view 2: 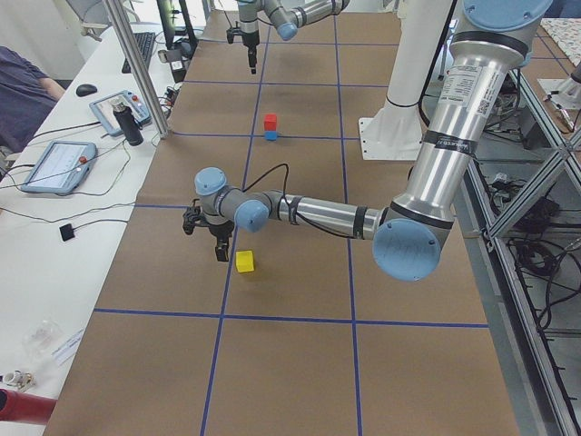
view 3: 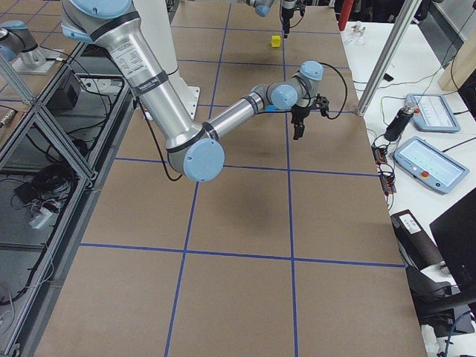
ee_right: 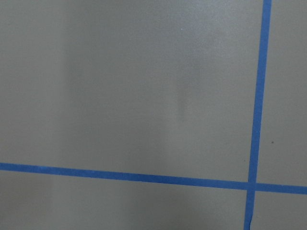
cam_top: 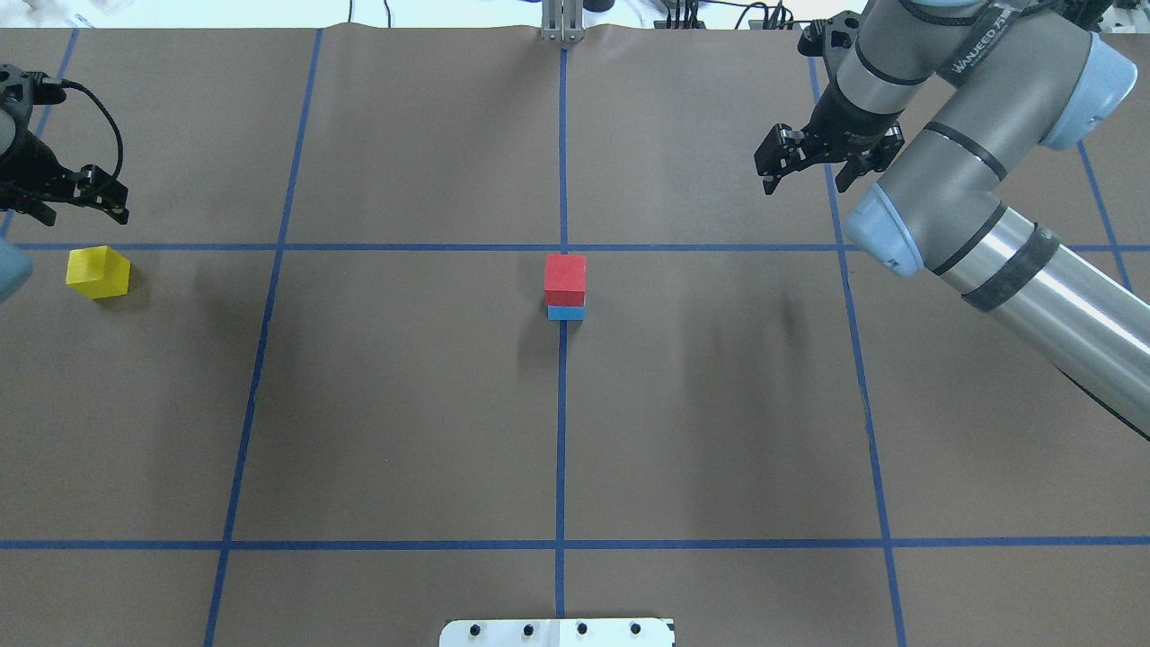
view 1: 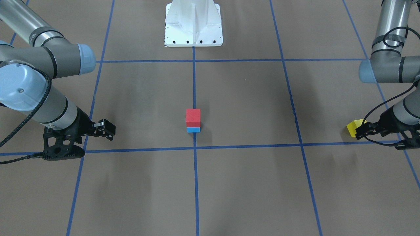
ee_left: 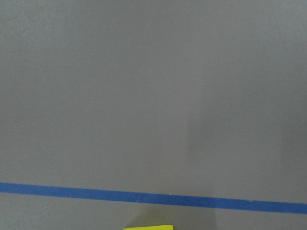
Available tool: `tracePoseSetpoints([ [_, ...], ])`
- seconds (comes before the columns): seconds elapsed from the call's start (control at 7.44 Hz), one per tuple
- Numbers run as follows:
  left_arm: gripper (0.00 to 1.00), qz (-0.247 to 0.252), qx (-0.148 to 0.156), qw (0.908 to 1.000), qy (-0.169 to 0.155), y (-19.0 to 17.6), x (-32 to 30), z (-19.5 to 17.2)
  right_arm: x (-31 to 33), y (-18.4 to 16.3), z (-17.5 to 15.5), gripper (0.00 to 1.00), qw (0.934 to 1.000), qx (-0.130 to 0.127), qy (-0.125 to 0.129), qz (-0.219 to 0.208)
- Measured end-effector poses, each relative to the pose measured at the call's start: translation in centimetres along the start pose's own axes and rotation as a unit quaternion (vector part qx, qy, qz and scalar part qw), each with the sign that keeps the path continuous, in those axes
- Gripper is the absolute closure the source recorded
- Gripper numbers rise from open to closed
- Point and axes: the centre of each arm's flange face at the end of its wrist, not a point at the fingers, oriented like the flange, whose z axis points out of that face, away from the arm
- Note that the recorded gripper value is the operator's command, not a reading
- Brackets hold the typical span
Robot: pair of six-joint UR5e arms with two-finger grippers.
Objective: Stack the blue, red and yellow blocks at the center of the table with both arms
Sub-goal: 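Lower the left gripper onto the yellow cube and close it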
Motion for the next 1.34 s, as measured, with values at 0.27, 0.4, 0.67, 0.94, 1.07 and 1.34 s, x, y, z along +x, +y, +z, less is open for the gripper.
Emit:
tracePoseSetpoints([
  [0.27, 0.0, -0.004, -0.004, 1.0, -0.003, 0.6, -1.1, 0.7, 0.0, 0.0, 0.0, 0.01, 1.0, 0.001, -0.001, -0.001],
  [0.4, 0.0, -0.006, -0.006, 1.0, -0.004, 0.9, -1.4, 1.0, -0.1, 0.0, 0.0, 0.01, 1.0, 0.002, -0.002, -0.002],
  [0.67, 0.0, -0.01, -0.011, 0.9999, -0.006, 1.6, -2.1, 1.4, -0.1, 0.0, 0.0, 0.01, 1.0, 0.002, -0.002, -0.002],
  [0.94, 0.0, -0.013, -0.011, 0.9999, -0.003, 1.8, -1.9, 1.5, -0.1, 0.0, 0.0, 0.01, 1.0, 0.002, -0.002, -0.002],
  [1.07, 0.0, -0.02, -0.008, 0.9998, 0.002, 1.9, -1.4, 1.6, -0.1, 0.0, 0.0, 0.01, 1.0, 0.002, -0.002, -0.002],
  [1.34, 0.0, -0.027, -0.007, 0.9996, 0.011, 2.8, -0.3, 2.8, -0.1, 0.0, 0.0, 0.01, 1.0, 0.003, -0.002, -0.003],
])
